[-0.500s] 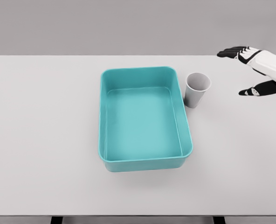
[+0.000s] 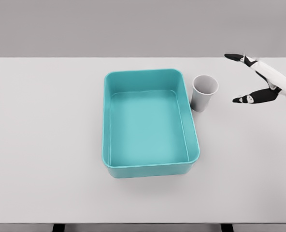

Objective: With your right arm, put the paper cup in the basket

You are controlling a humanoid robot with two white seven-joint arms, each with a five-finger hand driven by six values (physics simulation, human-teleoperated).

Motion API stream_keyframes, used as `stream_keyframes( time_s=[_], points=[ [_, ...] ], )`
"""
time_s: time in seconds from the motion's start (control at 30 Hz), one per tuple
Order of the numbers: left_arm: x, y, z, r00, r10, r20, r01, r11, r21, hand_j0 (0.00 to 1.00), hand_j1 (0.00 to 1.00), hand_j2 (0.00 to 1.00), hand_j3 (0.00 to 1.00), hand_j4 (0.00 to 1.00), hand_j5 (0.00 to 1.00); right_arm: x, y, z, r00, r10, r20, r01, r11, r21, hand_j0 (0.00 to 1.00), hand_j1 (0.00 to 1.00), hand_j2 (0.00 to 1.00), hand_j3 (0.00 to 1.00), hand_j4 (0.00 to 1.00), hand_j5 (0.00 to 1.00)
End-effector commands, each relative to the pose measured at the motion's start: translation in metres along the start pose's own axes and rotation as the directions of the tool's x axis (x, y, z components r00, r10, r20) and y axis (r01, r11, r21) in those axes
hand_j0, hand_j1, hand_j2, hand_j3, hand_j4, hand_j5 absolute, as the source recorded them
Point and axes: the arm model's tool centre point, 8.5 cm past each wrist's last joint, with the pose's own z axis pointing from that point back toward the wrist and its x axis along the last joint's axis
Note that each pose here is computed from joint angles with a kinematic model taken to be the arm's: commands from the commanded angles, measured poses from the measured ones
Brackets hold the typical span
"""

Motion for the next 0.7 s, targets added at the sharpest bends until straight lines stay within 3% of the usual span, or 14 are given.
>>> stream_keyframes(
  time_s=[0.0, 0.03, 0.13, 0.27, 0.47, 0.6, 0.67],
  points=[
    [0.000, 0.000, 0.000, 1.000, 0.000, 0.001, 0.000, 1.000, 0.000, 1.00, 1.00, 1.00, 1.00, 1.00, 1.00, -0.009, 0.012, -0.001, 0.993, -0.122, 0.004, 0.122, 0.991, -0.052, 1.00, 1.00, 1.00, 1.00, 1.00, 1.00],
    [0.000, 0.000, 0.000, 1.000, 0.000, 0.001, 0.000, 1.000, 0.000, 1.00, 1.00, 1.00, 1.00, 1.00, 1.00, -0.011, 0.015, -0.001, 0.984, -0.178, 0.010, 0.178, 0.982, -0.066, 1.00, 1.00, 1.00, 1.00, 1.00, 1.00],
    [0.000, 0.000, 0.000, 1.000, 0.000, 0.001, 0.000, 1.000, 0.000, 1.00, 1.00, 1.00, 1.00, 1.00, 1.00, -0.011, 0.018, -0.003, 0.976, -0.218, 0.025, 0.219, 0.972, -0.083, 1.00, 1.00, 1.00, 1.00, 1.00, 1.00],
    [0.000, 0.000, 0.000, 1.000, 0.000, 0.001, 0.000, 1.000, 0.000, 1.00, 1.00, 1.00, 1.00, 1.00, 1.00, -0.021, 0.044, 0.000, 0.958, -0.286, 0.008, 0.286, 0.955, -0.079, 1.00, 1.00, 1.00, 1.00, 1.00, 1.00],
    [0.001, 0.000, 0.000, 1.000, 0.000, 0.001, 0.000, 1.000, 0.000, 1.00, 1.00, 1.00, 1.00, 1.00, 1.00, -0.030, 0.053, 0.001, 0.952, -0.306, -0.014, 0.304, 0.949, -0.084, 1.00, 1.00, 1.00, 1.00, 1.00, 1.00],
    [0.000, 0.000, 0.000, 1.000, 0.000, 0.001, 0.000, 1.000, 0.000, 1.00, 1.00, 1.00, 1.00, 1.00, 1.00, -0.041, 0.072, -0.008, 0.934, -0.356, -0.023, 0.351, 0.929, -0.115, 1.00, 1.00, 1.00, 1.00, 1.00, 1.00],
    [0.000, 0.000, 0.000, 1.000, 0.000, 0.001, 0.000, 1.000, 0.000, 1.00, 1.00, 1.00, 1.00, 1.00, 1.00, -0.046, 0.074, -0.007, 0.932, -0.361, -0.034, 0.355, 0.927, -0.123, 1.00, 1.00, 1.00, 1.00, 1.00, 1.00]
  ],
)
